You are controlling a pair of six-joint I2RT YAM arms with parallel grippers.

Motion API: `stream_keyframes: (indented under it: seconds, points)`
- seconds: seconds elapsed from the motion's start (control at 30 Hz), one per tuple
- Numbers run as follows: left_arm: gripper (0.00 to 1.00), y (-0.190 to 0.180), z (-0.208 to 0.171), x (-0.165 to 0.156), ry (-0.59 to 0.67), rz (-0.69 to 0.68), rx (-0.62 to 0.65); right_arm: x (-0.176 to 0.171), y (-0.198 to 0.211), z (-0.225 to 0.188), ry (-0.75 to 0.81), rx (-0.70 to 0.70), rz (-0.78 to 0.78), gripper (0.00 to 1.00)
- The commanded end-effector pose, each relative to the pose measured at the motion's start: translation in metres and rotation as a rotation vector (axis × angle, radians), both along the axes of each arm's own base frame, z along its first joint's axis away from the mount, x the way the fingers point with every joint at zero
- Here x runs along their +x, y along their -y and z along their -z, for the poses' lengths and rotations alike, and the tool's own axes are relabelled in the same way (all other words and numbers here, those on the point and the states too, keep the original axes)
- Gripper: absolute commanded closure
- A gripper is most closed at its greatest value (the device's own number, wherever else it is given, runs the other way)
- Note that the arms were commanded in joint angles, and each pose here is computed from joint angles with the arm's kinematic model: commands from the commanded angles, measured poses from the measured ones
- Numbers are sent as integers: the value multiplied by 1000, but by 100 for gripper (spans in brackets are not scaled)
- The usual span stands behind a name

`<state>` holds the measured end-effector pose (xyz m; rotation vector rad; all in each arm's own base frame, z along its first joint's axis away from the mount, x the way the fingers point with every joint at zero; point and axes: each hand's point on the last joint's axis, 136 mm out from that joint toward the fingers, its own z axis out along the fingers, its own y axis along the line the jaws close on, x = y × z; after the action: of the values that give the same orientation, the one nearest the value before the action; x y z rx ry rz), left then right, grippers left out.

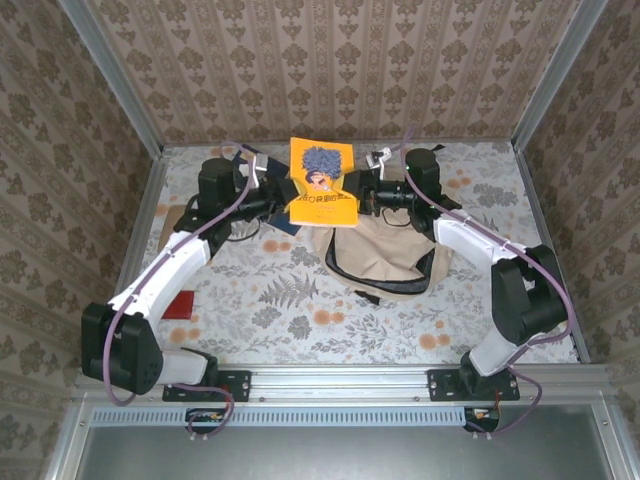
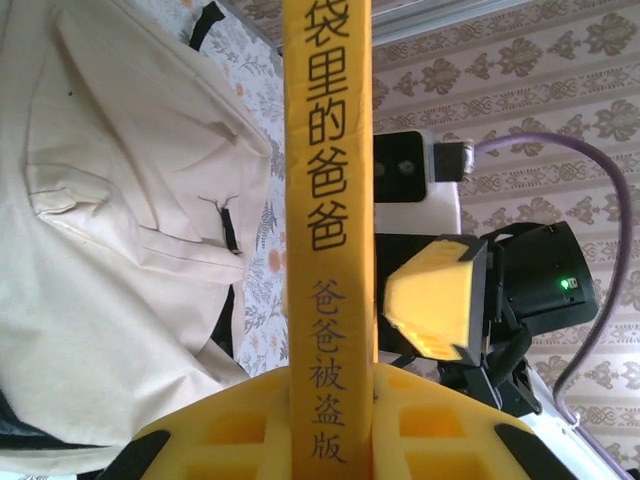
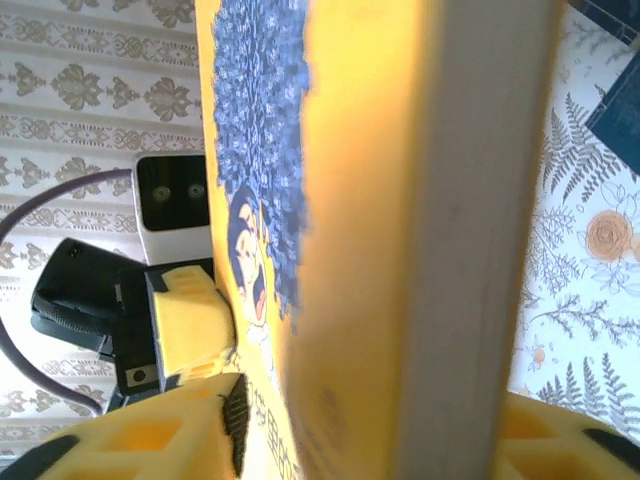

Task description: Pack books, pencil case, and school supplies into a backpack

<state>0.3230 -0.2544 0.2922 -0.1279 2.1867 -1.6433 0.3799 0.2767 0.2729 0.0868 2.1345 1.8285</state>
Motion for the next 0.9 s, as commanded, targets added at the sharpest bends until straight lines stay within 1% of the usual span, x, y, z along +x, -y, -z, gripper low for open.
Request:
stream_keyframes:
  seconds: [0.0, 0.13, 0.2, 0.3, 0.43, 0.57, 0.67, 0.87]
  points:
    - [86, -5, -13, -6, 79, 8, -12, -3, 7, -9, -3, 6, 37, 71]
    - [68, 2, -12, -9, 79, -4, -35, 3, 12, -14, -22, 52, 113, 82]
    - [54, 10, -12, -13, 84, -3, -47, 6, 15, -17, -26, 68, 162, 84]
    - [43, 23, -9, -19, 75, -12, -68, 9, 20, -19, -36, 79, 228, 85]
    - [41, 27, -2, -22, 83, -93, -101, 15, 28, -12, -68, 82, 317, 85]
    - [42, 19, 2, -17, 90, -193, -147, 19, 34, -4, -92, 82, 378, 85]
    - [43, 16, 8, -16, 87, -240, -151, 19, 35, -1, -100, 84, 391, 85]
    - [47, 32, 7, -16, 81, -204, -194, 14, 26, 7, -129, 88, 380, 85]
